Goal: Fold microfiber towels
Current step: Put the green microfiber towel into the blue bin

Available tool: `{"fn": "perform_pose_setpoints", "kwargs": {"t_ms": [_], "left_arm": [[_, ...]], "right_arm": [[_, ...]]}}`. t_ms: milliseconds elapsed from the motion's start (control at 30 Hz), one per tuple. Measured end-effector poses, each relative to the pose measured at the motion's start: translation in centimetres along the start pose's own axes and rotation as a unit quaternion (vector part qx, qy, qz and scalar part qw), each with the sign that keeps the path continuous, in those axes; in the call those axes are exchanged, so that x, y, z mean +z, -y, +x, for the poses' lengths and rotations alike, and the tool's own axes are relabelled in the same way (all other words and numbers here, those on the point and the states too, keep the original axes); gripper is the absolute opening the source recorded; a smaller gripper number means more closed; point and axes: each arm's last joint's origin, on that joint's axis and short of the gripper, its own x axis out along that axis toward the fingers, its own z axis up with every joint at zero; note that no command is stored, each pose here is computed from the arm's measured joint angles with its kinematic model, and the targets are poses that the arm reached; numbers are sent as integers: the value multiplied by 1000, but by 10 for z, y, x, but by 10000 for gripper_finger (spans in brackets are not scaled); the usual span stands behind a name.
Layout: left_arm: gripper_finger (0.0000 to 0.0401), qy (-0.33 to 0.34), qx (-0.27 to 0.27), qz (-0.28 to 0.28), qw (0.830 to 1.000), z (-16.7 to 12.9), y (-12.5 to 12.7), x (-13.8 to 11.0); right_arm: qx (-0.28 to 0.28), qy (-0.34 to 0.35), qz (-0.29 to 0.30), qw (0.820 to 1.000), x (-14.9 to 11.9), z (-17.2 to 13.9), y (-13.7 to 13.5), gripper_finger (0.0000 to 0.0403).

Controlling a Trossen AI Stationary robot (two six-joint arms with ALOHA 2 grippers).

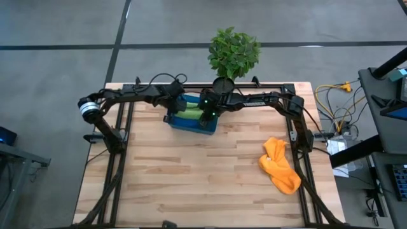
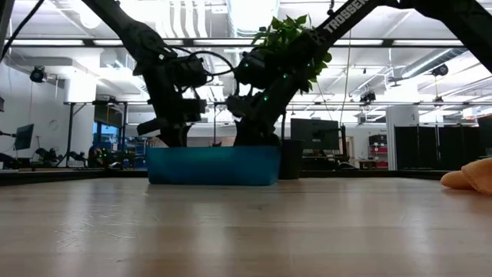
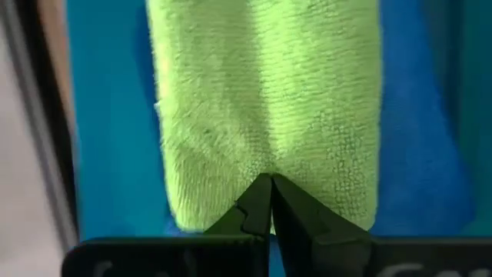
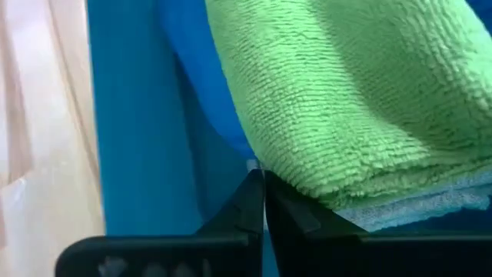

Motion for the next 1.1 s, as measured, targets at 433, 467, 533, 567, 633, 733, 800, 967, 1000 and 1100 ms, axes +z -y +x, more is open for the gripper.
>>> {"fn": "perform_pose_setpoints", "kwargs": {"t_ms": [433, 467, 533, 567, 633, 733, 800, 967, 1000, 1100], "left_arm": [[0, 77, 23, 14, 997, -17, -10, 9], [0, 78, 24, 13, 997, -15, -10, 10], [0, 79, 24, 11, 997, -13, -10, 10], [0, 81, 26, 3, 996, -13, -11, 10], [3, 93, 27, -13, 995, -13, -12, 12], [26, 105, 18, -25, 994, -12, -12, 12], [51, 113, 9, -25, 993, -12, -11, 12], [129, 115, 4, -23, 993, -11, -10, 12], [144, 114, 4, -21, 993, -10, -10, 11], [185, 113, 3, -20, 993, -10, -9, 11]], "right_arm": [[-22, 108, -50, 993, 27, -45, -9, 9], [-17, 107, -55, 993, 27, -44, -6, 9], [-1, 111, -64, 992, 29, -42, 0, 17], [7, 104, -67, 992, 28, -40, 3, 23], [18, 97, -73, 992, 27, -34, 7, 42], [18, 81, -70, 994, 23, -25, 13, 81], [17, 77, -69, 994, 22, -22, 14, 111], [-7, 74, -78, 994, 20, -19, 17, 178], [-14, 71, -79, 994, 20, -18, 18, 187], [-21, 57, -95, 994, 17, -18, 19, 206]]}}
